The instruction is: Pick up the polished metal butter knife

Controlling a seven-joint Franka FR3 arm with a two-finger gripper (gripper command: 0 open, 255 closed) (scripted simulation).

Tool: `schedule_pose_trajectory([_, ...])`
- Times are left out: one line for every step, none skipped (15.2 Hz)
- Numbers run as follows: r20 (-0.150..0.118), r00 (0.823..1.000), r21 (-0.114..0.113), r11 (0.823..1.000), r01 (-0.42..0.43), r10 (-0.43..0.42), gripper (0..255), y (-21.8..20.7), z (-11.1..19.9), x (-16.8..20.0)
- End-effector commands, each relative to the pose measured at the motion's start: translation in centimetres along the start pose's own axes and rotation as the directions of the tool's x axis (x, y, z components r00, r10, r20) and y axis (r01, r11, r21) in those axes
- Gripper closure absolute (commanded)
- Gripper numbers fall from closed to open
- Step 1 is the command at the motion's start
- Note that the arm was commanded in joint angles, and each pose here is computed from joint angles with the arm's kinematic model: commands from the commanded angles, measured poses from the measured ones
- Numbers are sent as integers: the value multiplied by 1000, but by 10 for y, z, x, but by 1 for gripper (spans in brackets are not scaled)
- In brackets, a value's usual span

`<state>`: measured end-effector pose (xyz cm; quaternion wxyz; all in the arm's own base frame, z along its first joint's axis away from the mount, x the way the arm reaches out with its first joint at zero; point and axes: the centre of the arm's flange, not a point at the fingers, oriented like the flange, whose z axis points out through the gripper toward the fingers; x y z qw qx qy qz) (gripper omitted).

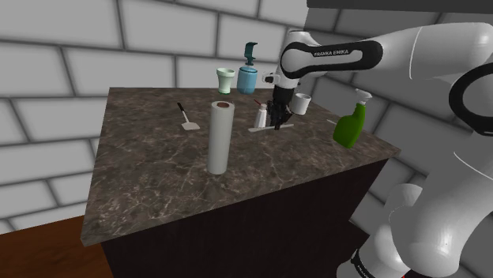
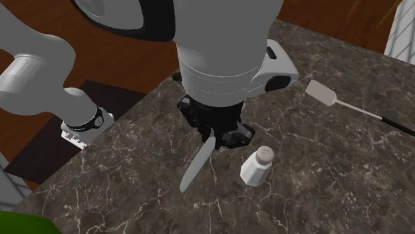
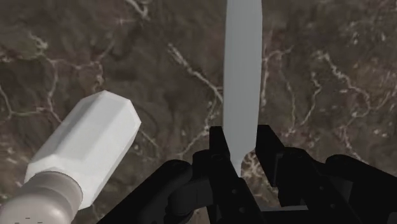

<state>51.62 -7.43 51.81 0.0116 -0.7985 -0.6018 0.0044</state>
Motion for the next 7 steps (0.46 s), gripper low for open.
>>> schedule_pose_trajectory([0,1000,0,1000,0,0,255,0,-12,0])
schedule_pose_trajectory([0,1000,0,1000,0,0,255,0,-17,0])
schedule_pose_trajectory([0,1000,0,1000,0,0,255,-1,-23,0])
schedule_pose_trajectory([0,1000,0,1000,0,0,255,-1,-28,0])
schedule_pose_trajectory([0,1000,0,1000,0,0,255,-1,-33,0])
schedule_pose_trajectory([0,1000,0,1000,0,0,255,-1,-34,0])
schedule_pose_trajectory([0,1000,0,1000,0,0,255,-1,-34,0])
